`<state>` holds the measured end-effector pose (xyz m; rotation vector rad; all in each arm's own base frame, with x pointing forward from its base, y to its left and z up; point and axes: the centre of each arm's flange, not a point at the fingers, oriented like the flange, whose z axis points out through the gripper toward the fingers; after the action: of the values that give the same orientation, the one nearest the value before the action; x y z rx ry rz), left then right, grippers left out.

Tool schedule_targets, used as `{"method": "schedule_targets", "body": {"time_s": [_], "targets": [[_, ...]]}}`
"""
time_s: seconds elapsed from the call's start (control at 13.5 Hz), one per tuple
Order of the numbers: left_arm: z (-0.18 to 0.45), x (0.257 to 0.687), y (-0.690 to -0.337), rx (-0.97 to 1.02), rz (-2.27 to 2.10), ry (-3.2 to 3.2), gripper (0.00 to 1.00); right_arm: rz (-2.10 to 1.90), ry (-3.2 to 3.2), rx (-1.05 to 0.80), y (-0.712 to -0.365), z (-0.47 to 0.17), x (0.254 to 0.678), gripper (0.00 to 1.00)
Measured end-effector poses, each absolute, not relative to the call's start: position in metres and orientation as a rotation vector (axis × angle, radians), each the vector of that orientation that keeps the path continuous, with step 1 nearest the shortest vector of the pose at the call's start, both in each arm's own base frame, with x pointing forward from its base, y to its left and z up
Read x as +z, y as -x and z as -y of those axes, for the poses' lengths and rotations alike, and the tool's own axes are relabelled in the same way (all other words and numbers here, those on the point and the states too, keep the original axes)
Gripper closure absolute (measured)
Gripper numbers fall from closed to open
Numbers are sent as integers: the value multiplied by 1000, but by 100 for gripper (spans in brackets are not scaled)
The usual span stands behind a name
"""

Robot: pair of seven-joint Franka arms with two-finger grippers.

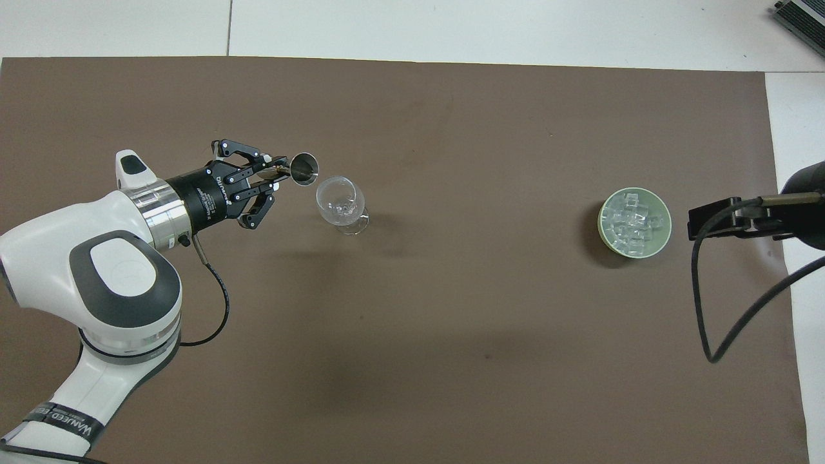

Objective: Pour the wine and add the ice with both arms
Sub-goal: 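Tilt the jigger over the clear glass with the left gripper to pour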

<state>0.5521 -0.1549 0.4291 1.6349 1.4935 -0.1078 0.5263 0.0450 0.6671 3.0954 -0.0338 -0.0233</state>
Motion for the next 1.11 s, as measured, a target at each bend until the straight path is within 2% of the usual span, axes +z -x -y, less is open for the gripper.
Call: {"method": "schedule_targets", "body": {"time_s": [1.11], "targets": [[167,437,-542,45,-1361,-1748,79,34,-3095,-23,-526,-45,667,0]]}}
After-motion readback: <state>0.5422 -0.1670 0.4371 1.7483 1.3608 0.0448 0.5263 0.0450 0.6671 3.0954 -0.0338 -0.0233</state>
